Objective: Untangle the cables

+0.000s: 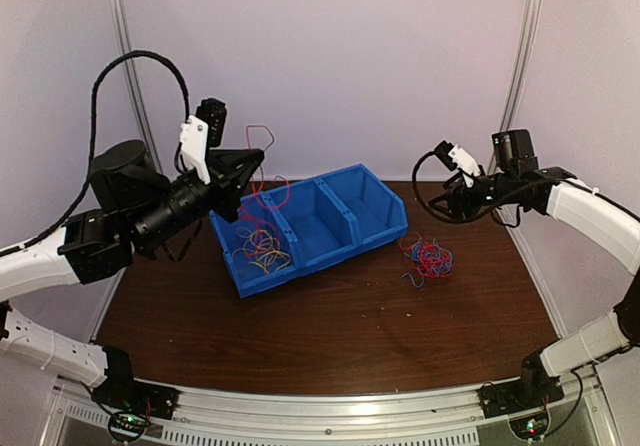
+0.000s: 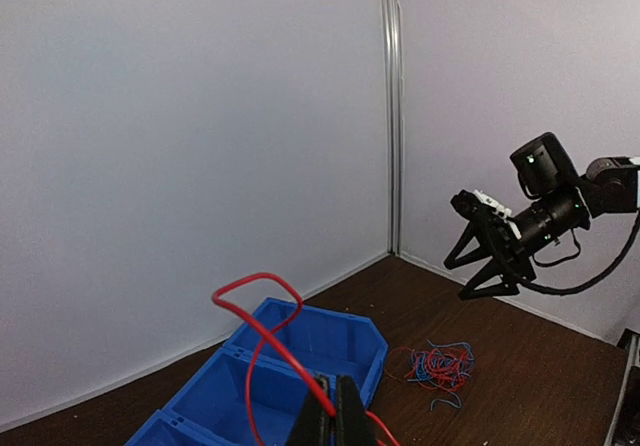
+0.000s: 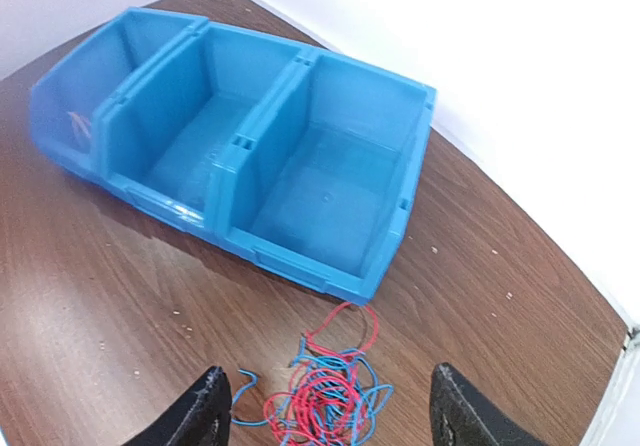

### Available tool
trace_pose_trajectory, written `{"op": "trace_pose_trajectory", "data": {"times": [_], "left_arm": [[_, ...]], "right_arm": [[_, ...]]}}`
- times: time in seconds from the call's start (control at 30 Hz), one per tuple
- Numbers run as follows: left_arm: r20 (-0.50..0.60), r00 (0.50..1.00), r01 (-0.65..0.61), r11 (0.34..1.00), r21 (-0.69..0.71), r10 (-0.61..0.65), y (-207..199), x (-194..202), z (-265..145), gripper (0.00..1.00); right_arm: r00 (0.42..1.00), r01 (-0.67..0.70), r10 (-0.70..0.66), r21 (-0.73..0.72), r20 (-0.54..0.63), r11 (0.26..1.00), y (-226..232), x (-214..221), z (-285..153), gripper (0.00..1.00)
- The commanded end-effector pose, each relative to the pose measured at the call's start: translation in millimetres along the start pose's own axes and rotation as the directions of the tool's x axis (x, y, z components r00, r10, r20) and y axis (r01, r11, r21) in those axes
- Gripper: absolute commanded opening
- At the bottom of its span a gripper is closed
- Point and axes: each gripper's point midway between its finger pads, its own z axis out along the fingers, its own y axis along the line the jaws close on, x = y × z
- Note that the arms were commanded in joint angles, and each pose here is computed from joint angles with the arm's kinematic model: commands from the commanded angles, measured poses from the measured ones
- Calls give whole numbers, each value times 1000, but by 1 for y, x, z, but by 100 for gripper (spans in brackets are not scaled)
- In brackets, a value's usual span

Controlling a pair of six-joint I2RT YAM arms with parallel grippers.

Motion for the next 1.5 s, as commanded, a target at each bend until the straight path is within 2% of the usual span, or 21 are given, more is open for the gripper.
{"op": "trace_pose_trajectory", "data": {"times": [0.0, 0.13, 0.33, 0.87, 1.07, 1.1, 1.13, 1.17, 1.2, 1.23, 1.27, 1.37, 1.43, 1.47], "left_arm": [[53, 994, 85, 992, 93, -90, -24, 3, 17, 0], [39, 990, 126, 983, 136, -132, -38, 15, 33, 0], [59, 979, 184, 967, 173, -197, -50, 12, 48, 0], [150, 946, 243, 934, 263, -288, -60, -42, 53, 0], [160, 943, 242, 932, 269, -291, -60, -51, 51, 0], [163, 942, 243, 932, 270, -293, -60, -52, 51, 0], [164, 941, 245, 932, 269, -295, -60, -52, 51, 0], [166, 941, 244, 931, 270, -295, -60, -53, 50, 0], [166, 941, 244, 932, 267, -294, -59, -53, 50, 0], [166, 941, 243, 933, 266, -293, -59, -53, 50, 0], [167, 942, 243, 934, 263, -293, -58, -54, 49, 0], [167, 944, 239, 937, 253, -286, -56, -53, 48, 0], [169, 945, 234, 941, 245, -279, -54, -53, 46, 0], [170, 946, 232, 942, 241, -277, -53, -53, 45, 0]], "right_arm": [[997, 30, -13, -242, 72, 970, 62, -15, -3, 67], [986, 111, -54, -367, 161, 924, 105, -47, -3, 67], [973, 136, -7, -545, 232, 827, 155, -85, 11, 68], [956, 182, 56, -729, 289, 659, 220, -108, 30, 70], [950, 179, 90, -755, 300, 630, 231, -122, 36, 70], [949, 179, 95, -762, 301, 623, 233, -124, 37, 67], [949, 176, 102, -767, 300, 617, 234, -125, 38, 60], [948, 169, 113, -773, 296, 612, 235, -126, 39, 49], [949, 159, 123, -776, 291, 611, 234, -127, 40, 33], [950, 152, 129, -778, 286, 609, 234, -126, 41, 24], [950, 147, 131, -778, 283, 611, 234, -126, 41, 18], [953, 132, 131, -768, 271, 626, 233, -119, 39, 12], [954, 132, 127, -761, 272, 635, 231, -113, 37, 0], [954, 132, 125, -758, 271, 639, 230, -110, 36, 0]]}}
